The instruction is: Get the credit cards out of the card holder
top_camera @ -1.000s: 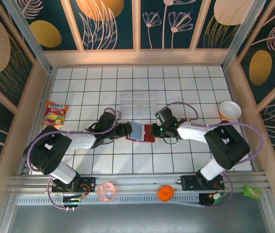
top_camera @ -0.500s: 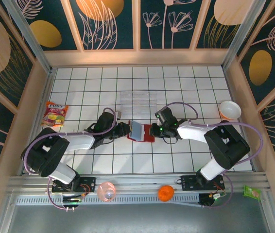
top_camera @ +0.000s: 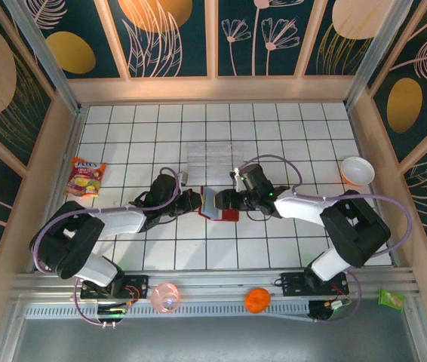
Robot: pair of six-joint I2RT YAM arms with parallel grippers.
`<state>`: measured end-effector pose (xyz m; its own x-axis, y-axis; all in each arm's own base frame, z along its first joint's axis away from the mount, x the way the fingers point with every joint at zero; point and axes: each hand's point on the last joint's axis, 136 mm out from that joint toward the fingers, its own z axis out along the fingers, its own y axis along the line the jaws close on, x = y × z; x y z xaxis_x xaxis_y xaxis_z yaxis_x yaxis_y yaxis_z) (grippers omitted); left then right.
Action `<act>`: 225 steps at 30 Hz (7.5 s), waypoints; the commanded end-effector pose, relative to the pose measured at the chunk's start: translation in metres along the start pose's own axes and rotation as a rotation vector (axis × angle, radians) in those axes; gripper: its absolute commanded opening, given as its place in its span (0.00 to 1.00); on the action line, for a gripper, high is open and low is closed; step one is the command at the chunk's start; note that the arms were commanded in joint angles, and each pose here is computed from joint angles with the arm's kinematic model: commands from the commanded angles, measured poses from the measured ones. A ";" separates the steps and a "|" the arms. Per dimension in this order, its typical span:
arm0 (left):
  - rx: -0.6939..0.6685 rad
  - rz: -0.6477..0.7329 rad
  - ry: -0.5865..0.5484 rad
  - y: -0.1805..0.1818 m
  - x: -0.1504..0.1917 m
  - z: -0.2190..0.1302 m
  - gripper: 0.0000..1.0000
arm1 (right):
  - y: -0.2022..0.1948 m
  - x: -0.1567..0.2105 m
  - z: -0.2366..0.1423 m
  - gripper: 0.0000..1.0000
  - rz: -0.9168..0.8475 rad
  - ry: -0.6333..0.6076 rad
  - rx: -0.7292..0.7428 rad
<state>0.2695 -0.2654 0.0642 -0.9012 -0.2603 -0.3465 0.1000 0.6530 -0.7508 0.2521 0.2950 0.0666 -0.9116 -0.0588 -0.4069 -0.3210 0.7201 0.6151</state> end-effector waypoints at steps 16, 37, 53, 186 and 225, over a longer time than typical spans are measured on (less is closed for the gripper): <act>0.033 -0.020 0.010 -0.006 0.009 -0.014 0.00 | 0.022 -0.021 0.032 0.71 -0.021 0.006 -0.018; 0.011 -0.034 -0.005 -0.004 0.007 -0.019 0.00 | -0.030 0.009 0.031 0.65 0.051 0.068 0.213; -0.035 -0.063 0.114 0.013 0.034 -0.017 0.00 | -0.092 0.037 -0.032 0.69 0.133 0.016 0.474; -0.064 0.071 -0.064 -0.014 -0.045 -0.087 0.99 | 0.085 -0.199 -0.058 0.00 -1.253 0.220 0.262; -0.219 0.082 -0.157 0.019 -0.070 -0.100 0.99 | 0.040 -0.174 0.028 0.00 -1.440 0.310 0.256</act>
<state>0.2913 -0.1652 0.1305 -0.8196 -0.3009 -0.4876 0.0473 0.8126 -0.5809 0.4039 0.3540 0.1332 0.0696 -0.9206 -0.3843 -0.9612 0.0412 -0.2726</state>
